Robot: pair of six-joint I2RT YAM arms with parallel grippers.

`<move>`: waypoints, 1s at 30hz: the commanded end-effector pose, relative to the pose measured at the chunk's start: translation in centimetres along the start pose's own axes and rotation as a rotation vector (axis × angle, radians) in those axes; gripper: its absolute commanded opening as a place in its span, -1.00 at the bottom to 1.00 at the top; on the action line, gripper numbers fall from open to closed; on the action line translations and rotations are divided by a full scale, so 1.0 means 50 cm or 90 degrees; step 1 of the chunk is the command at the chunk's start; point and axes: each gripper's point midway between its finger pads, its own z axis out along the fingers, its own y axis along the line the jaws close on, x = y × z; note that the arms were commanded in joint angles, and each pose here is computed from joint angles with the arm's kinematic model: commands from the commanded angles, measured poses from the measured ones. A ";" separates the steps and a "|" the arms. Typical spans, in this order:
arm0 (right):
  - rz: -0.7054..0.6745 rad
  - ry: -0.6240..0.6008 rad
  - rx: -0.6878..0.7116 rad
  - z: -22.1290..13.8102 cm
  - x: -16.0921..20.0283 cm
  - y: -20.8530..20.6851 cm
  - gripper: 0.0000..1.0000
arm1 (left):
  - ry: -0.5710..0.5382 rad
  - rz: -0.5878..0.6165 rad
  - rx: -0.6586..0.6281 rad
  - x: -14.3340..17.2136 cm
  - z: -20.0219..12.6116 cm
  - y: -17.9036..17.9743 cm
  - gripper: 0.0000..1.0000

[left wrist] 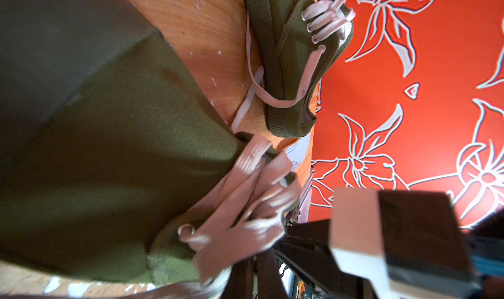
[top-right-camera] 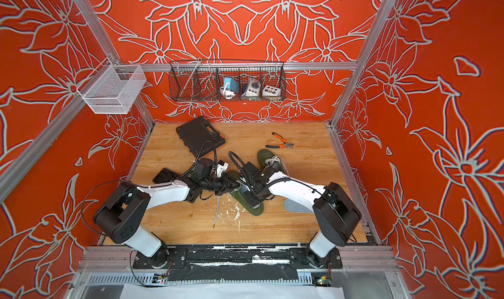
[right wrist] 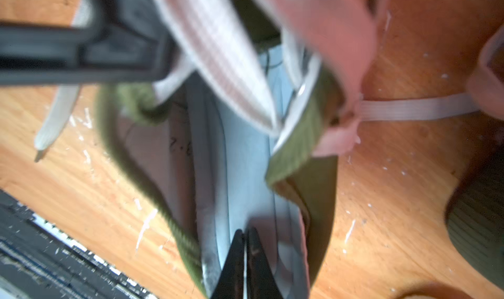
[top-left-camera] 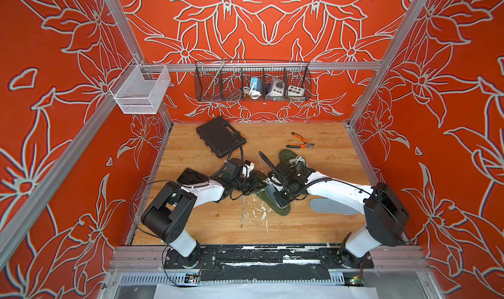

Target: Insert the insole into the shoe

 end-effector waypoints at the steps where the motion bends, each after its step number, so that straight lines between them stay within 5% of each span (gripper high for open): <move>1: -0.003 0.012 -0.011 0.001 0.034 0.001 -0.85 | 0.006 0.004 0.015 0.000 0.005 -0.010 -1.00; 8: -0.035 0.071 0.031 0.102 0.073 -0.038 -0.93 | -0.002 -0.005 0.024 -0.007 -0.004 -0.008 -1.00; 20: -0.007 -0.034 0.057 -0.009 0.022 -0.034 -0.89 | -0.010 -0.002 0.020 -0.011 -0.015 -0.006 -1.00; 30: -0.025 0.007 0.077 0.080 0.003 -0.049 -0.89 | -0.010 0.002 0.010 -0.010 -0.015 0.000 -1.00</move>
